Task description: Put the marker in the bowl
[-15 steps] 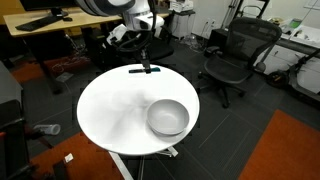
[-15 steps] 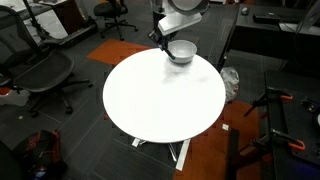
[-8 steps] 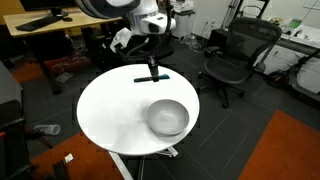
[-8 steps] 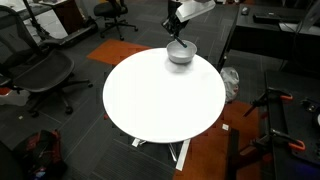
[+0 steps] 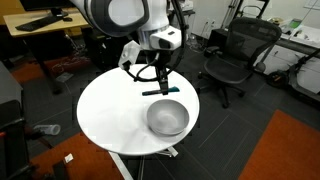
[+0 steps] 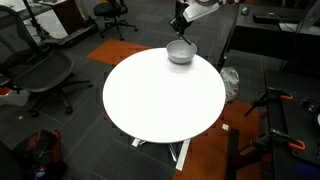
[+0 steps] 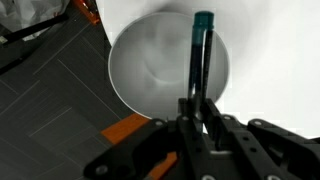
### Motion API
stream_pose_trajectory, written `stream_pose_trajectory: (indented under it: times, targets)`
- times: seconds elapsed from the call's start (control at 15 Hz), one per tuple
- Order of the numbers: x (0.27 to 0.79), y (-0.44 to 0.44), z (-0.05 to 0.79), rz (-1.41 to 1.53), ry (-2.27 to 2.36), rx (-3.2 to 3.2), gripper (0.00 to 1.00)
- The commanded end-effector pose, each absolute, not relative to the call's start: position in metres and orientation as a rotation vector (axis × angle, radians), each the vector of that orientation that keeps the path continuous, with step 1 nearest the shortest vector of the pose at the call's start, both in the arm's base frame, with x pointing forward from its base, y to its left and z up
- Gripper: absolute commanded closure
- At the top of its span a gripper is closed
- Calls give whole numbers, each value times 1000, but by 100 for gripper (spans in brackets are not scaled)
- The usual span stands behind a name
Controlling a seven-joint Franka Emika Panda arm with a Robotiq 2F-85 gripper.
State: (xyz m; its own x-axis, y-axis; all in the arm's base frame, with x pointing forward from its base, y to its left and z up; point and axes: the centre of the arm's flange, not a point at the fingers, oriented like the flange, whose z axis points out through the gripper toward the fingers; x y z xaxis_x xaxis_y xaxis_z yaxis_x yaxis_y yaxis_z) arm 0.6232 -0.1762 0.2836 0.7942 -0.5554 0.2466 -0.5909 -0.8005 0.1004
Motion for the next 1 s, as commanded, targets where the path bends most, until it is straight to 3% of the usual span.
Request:
stream_pose_trajectory:
  times: [0.0,0.87,0.93]
  targets:
    - [624,-192,265,317,-899,2814,95]
    - [644,-231,229,358,-1022,2766,95]
    - [647,-231,228,362,-1036,2769,56]
